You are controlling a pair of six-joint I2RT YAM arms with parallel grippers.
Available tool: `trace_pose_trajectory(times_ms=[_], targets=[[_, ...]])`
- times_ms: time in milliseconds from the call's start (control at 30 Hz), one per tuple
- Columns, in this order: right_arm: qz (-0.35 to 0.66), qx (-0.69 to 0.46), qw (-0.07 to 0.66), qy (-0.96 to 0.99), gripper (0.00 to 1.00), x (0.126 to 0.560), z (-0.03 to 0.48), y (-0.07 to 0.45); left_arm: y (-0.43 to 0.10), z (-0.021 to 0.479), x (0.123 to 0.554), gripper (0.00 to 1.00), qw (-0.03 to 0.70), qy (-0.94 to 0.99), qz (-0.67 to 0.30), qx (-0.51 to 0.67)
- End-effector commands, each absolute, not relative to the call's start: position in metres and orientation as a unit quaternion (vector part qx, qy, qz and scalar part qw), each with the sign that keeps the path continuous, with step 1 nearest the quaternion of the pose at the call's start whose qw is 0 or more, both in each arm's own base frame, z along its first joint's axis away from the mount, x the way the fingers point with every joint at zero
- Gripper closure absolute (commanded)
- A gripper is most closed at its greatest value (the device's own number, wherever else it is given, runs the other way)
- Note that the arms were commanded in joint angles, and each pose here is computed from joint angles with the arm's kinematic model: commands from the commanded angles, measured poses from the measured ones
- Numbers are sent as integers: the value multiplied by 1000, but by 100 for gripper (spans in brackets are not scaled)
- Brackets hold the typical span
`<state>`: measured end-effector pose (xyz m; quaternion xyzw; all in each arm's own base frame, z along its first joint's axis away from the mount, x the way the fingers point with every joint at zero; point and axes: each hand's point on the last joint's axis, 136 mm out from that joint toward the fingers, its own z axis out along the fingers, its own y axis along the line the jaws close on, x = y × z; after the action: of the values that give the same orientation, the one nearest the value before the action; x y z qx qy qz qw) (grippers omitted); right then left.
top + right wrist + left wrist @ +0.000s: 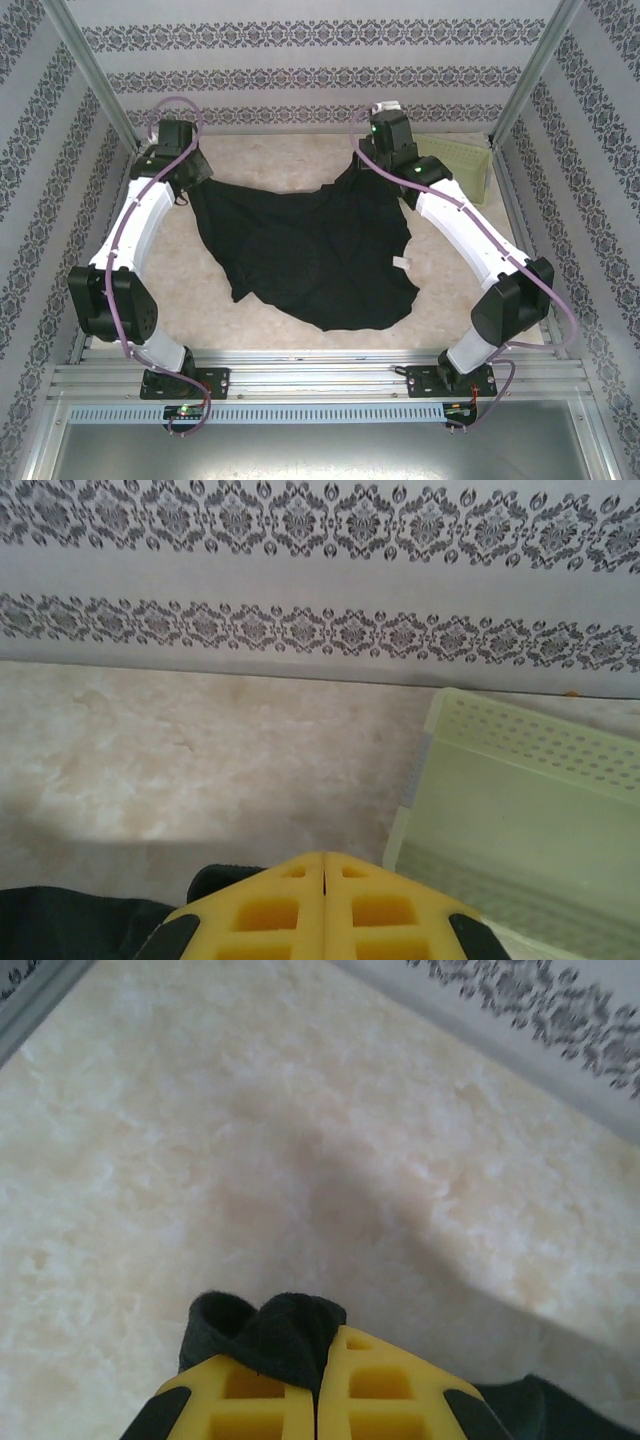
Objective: Fold the inside-out t-shirt
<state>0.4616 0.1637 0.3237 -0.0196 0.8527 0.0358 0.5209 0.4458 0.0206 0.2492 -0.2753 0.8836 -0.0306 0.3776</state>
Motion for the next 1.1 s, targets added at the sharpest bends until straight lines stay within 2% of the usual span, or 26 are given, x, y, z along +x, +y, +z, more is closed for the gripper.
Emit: trace_pose_trajectory(times_ms=[0,167,333,467,533,633,800,967,1067], targets=[[91,12,608,788,100,479,416,156,40,320,473,100,450,841,-61,-293],[102,31,655,748,100,494,502,135,60,413,495,100,512,806,-72,-288],[125,26,701,702,100,474,577,127,74,488,481,100,572,770,-84,-271],[157,9,699,697,100,457,586,134,84,506,453,100,586,759,-82,-271],[170,-8,672,721,100,458,559,146,77,501,445,100,585,765,-91,-251],[173,-29,646,743,100,445,513,159,61,465,430,100,573,774,-126,-240],[192,-3,554,810,100,412,389,156,42,338,376,100,503,779,-191,-322],[208,45,428,878,100,353,247,145,27,187,310,100,367,840,-170,-362],[175,107,356,912,100,310,166,119,8,131,282,96,300,859,-196,-365]])
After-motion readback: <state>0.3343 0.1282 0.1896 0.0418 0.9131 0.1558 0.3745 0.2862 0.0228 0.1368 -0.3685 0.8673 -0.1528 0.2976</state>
